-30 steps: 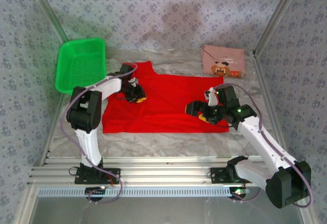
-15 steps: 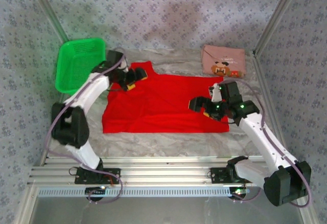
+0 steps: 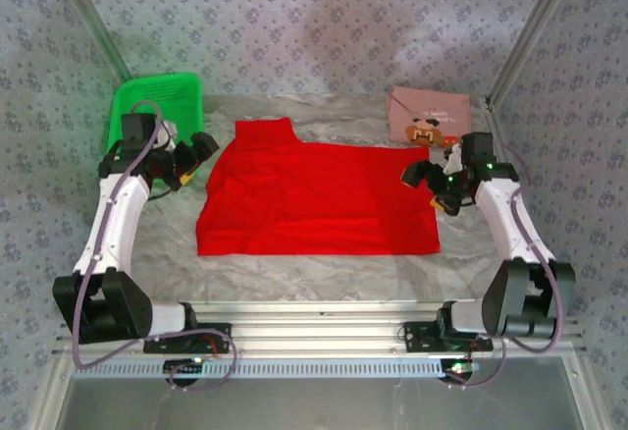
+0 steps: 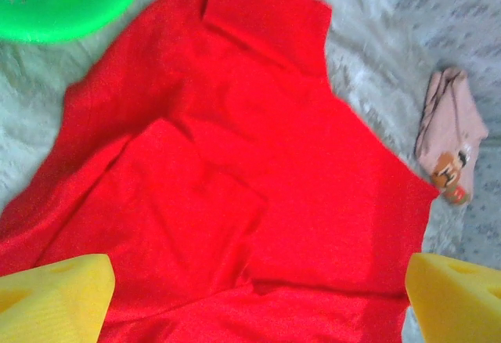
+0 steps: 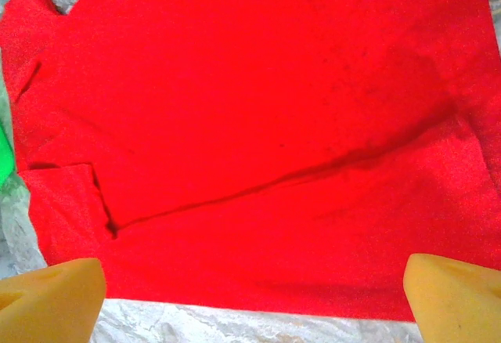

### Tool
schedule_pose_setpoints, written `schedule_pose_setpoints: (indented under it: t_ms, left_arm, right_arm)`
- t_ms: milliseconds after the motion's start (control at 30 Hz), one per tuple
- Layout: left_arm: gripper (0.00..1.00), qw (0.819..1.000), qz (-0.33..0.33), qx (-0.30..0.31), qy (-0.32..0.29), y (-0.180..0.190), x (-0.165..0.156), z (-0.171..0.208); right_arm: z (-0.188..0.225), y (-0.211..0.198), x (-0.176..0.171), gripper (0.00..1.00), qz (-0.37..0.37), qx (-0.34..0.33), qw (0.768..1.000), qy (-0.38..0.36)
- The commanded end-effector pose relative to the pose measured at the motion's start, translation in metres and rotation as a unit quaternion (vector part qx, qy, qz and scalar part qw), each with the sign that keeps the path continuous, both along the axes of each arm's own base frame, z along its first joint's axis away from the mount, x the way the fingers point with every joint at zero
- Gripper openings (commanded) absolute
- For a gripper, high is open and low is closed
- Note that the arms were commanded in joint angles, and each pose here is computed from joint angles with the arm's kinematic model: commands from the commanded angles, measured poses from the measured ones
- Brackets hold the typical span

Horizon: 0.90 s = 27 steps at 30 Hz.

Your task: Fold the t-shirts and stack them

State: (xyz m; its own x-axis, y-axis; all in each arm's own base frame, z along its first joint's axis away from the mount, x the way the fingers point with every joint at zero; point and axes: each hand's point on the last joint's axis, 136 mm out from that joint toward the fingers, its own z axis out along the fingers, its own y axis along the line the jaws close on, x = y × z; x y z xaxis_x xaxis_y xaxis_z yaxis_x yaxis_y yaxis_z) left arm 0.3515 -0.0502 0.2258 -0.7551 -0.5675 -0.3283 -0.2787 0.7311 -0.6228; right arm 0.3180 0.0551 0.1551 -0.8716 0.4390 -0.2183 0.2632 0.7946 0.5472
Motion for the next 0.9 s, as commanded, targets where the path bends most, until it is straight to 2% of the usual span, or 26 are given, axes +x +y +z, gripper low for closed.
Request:
schedule_pose_setpoints:
  t_ms: [0,233,300,333,400,467,533,733,867]
  left_arm:
    - [0.95,0.999,-0.03,-0.014,0.018,-0.011,-0.01,-0.016]
    - [0.95,0.998,-0.042,-0.019,0.037,-0.026,-0.015,-0.055]
    - [0.91,0.997,-0.051,-0.021,0.054,-0.037,-0.016,-0.074]
    - [0.83,0.996,-0.056,-0.018,0.063,-0.042,-0.015,-0.086]
    - [0.57,0.996,-0.056,-0.018,0.073,-0.046,-0.012,-0.105]
    - [0.32,0.995,-0.047,-0.019,0.086,-0.046,-0.007,-0.126]
    - [0.2,0.993,-0.037,-0.002,0.108,-0.04,-0.008,-0.145]
    - [0.14,0.981,-0.011,0.027,0.194,-0.027,-0.048,-0.197]
    - [0.18,0.967,0.018,0.032,0.251,-0.02,-0.092,-0.224]
  right_arm:
    - [-0.007,0.002,0.01,1.0,0.021,0.0,1.0,0.004]
    - [-0.043,0.015,0.027,1.0,0.023,-0.016,0.999,0.035]
    - [-0.06,0.024,0.03,0.99,0.031,-0.017,0.998,0.053]
    - [-0.069,0.029,0.032,0.98,0.034,-0.018,0.997,0.059]
    - [-0.085,0.035,0.04,0.91,0.032,-0.017,0.997,0.068]
    - [-0.101,0.039,0.045,0.78,0.025,-0.014,0.996,0.088]
    - [-0.113,0.043,0.045,0.67,0.023,-0.022,0.994,0.104]
    - [-0.138,0.042,0.018,0.49,0.004,-0.069,0.985,0.161]
    - [-0.149,0.043,-0.016,0.49,-0.001,-0.119,0.974,0.192]
